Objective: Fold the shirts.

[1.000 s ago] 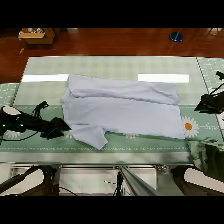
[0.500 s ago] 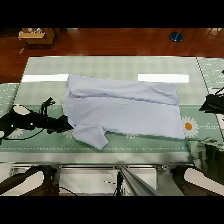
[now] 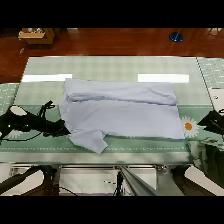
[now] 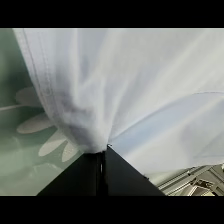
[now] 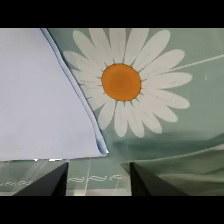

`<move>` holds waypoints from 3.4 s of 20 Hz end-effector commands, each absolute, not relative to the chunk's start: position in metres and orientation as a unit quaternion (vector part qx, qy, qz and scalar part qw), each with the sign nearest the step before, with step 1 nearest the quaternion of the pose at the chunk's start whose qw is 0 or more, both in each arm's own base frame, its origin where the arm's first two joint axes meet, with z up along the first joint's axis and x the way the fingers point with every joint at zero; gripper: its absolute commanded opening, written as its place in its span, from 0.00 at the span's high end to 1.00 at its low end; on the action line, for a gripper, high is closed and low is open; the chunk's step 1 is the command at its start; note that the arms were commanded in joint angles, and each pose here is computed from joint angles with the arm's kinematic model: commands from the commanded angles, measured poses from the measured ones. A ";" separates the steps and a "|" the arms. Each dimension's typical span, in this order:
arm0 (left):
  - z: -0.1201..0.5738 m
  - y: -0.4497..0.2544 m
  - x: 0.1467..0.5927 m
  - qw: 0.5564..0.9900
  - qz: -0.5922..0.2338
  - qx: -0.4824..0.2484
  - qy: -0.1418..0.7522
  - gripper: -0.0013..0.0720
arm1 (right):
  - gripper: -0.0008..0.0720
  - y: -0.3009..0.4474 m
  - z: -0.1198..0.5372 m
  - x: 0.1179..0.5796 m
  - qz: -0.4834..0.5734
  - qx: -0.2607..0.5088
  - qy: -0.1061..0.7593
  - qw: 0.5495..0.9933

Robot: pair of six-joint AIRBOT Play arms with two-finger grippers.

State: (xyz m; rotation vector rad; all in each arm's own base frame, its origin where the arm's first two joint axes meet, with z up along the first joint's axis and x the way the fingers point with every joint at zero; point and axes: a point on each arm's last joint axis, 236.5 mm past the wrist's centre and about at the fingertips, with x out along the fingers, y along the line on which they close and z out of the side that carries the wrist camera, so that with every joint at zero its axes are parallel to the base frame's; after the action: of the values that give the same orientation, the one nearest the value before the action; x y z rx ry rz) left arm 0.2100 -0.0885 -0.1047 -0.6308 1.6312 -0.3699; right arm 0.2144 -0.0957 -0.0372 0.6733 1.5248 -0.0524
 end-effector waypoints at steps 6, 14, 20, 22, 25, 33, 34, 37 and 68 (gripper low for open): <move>-0.106 -0.085 0.213 0.636 -0.166 -0.265 0.706 0.95 | 0.33 -0.047 -0.086 0.188 0.017 0.354 0.675 0.647; -0.106 -0.085 0.213 0.638 -0.168 -0.263 0.705 0.95 | 0.43 -0.032 -0.112 0.187 -0.008 0.387 0.657 0.647; -0.108 -0.083 0.218 0.647 -0.163 -0.260 0.698 0.95 | 0.96 -0.019 -0.104 0.215 0.005 0.436 0.612 0.660; -0.106 -0.084 0.218 0.647 -0.174 -0.254 0.697 0.95 | 0.96 -0.002 -0.083 0.226 0.070 0.444 0.592 0.669; -0.084 -0.094 0.224 0.645 -0.213 -0.258 0.687 0.95 | 0.96 0.002 -0.047 0.234 0.123 0.431 0.582 0.679; 0.068 -0.097 0.337 0.807 -0.254 -0.249 0.472 0.95 | 0.96 -0.031 0.085 0.327 0.128 0.423 0.377 0.814; 0.073 -0.091 0.350 0.818 -0.239 -0.254 0.458 0.95 | 0.96 -0.038 0.090 0.333 0.116 0.422 0.365 0.822; 0.057 -0.083 0.369 0.815 -0.220 -0.268 0.465 0.95 | 0.96 -0.055 0.087 0.346 0.079 0.408 0.346 0.841; -0.007 -0.012 0.462 0.775 -0.212 -0.261 0.535 0.48 | 0.36 -0.126 -0.014 0.411 -0.050 0.247 0.521 0.815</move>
State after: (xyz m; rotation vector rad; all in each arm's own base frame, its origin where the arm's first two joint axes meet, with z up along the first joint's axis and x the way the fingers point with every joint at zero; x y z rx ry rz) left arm 0.4833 -0.0248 -0.0114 -0.6553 1.0941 -0.4541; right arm 0.4518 -0.0992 0.0060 0.6375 0.9259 -0.0317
